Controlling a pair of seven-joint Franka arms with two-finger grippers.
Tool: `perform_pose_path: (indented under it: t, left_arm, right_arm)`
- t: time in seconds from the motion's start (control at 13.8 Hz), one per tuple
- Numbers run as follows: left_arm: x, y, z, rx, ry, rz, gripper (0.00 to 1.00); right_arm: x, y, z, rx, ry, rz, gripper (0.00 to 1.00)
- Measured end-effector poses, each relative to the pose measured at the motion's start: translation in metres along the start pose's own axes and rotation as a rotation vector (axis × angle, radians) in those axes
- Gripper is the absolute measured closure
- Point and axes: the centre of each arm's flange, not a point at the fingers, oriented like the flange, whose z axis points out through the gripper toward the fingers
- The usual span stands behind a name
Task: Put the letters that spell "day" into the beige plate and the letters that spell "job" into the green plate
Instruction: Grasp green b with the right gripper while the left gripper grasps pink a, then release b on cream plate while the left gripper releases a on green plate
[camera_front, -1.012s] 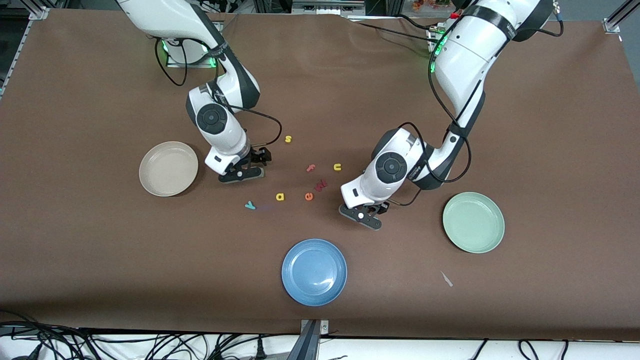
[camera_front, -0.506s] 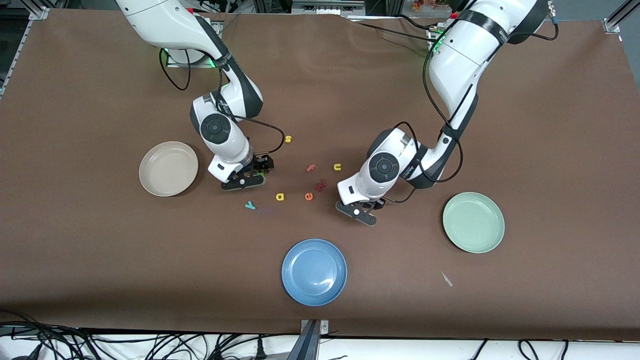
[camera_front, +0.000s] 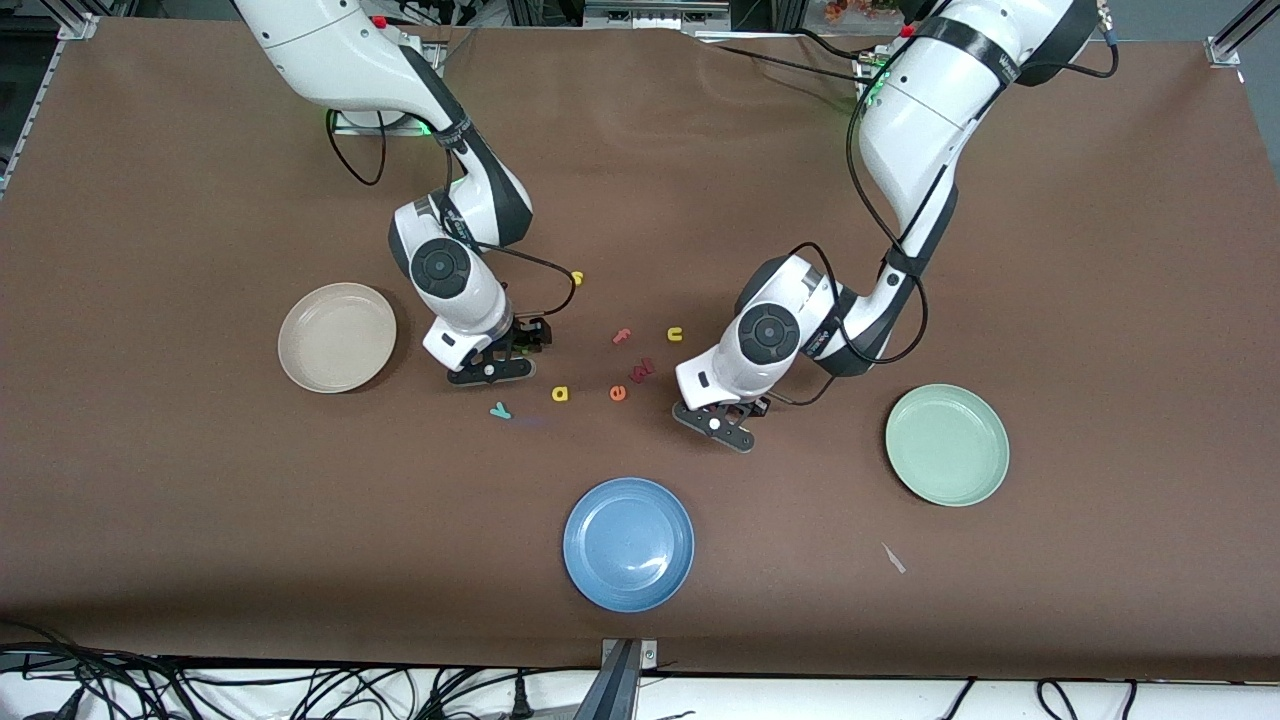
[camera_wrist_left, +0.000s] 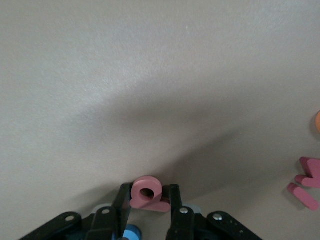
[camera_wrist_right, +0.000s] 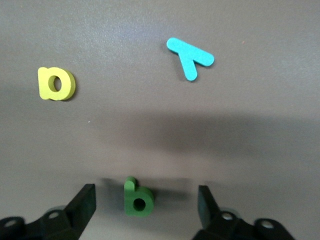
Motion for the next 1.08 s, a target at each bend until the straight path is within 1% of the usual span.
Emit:
perform_pose_path:
  t: [0.07,0.14,0.22,0.29,0.36,0.43,0.51,0.58,0.65,0.72,0.79,0.94,1.01,1.08]
  left_arm:
    - [0.0,0.0,0.0,0.0,0.0,0.0,0.67]
    - [0.0,0.0,-0.001,0.001,-0.001,-0.001,0.67]
    - [0.0,-0.002,-0.002,0.003,-0.006,-0.004,0.67]
    - [0.001,-0.005,-0.008,0.006,-0.013,-0.008,0.67]
    - [0.003,-0.01,-0.021,0.013,-0.021,-0.014,0.67]
    - [0.004,-0.016,-0.039,0.021,-0.029,-0.022,0.67]
    - [0.004,-0.025,-0.06,0.031,-0.042,-0.035,0.67]
    - [0.002,-0.036,-0.081,0.046,-0.053,-0.047,0.67]
    - [0.0,-0.052,-0.1,0.082,-0.062,-0.052,0.67]
    - [-0.003,-0.073,-0.116,0.138,-0.076,-0.055,0.67]
    - [-0.007,-0.096,-0.129,0.18,-0.092,-0.068,0.67]
    - [-0.014,-0.136,-0.14,0.212,-0.114,-0.112,0.67]
    - [-0.018,-0.154,-0.138,0.217,-0.132,-0.136,0.67]
    - [-0.024,-0.175,-0.134,0.216,-0.149,-0.164,0.67]
  right_arm:
    - [-0.001,-0.001,0.001,-0.001,-0.003,0.002,0.11]
    - [-0.002,-0.001,0.002,-0.003,-0.007,0.009,0.16]
    - [-0.003,-0.003,0.003,-0.005,-0.014,0.015,0.16]
    - [-0.005,-0.005,0.004,-0.007,-0.019,0.018,0.22]
    - [-0.006,-0.007,0.004,-0.007,-0.021,0.02,0.31]
    - [-0.006,-0.008,0.004,-0.007,-0.021,0.02,0.31]
    - [-0.006,-0.008,0.004,-0.007,-0.021,0.021,0.35]
    - [-0.006,-0.007,0.004,-0.007,-0.022,0.022,0.36]
    - [-0.006,-0.007,0.004,-0.007,-0.022,0.023,0.43]
    - [-0.006,-0.007,0.005,-0.008,-0.023,0.025,0.51]
    - [-0.006,-0.007,0.005,-0.008,-0.024,0.025,0.51]
    - [-0.005,-0.006,0.004,-0.009,-0.024,0.028,0.71]
    - [-0.005,-0.006,0.004,-0.009,-0.025,0.029,0.74]
    - [-0.005,-0.006,0.004,-0.009,-0.025,0.029,0.74]
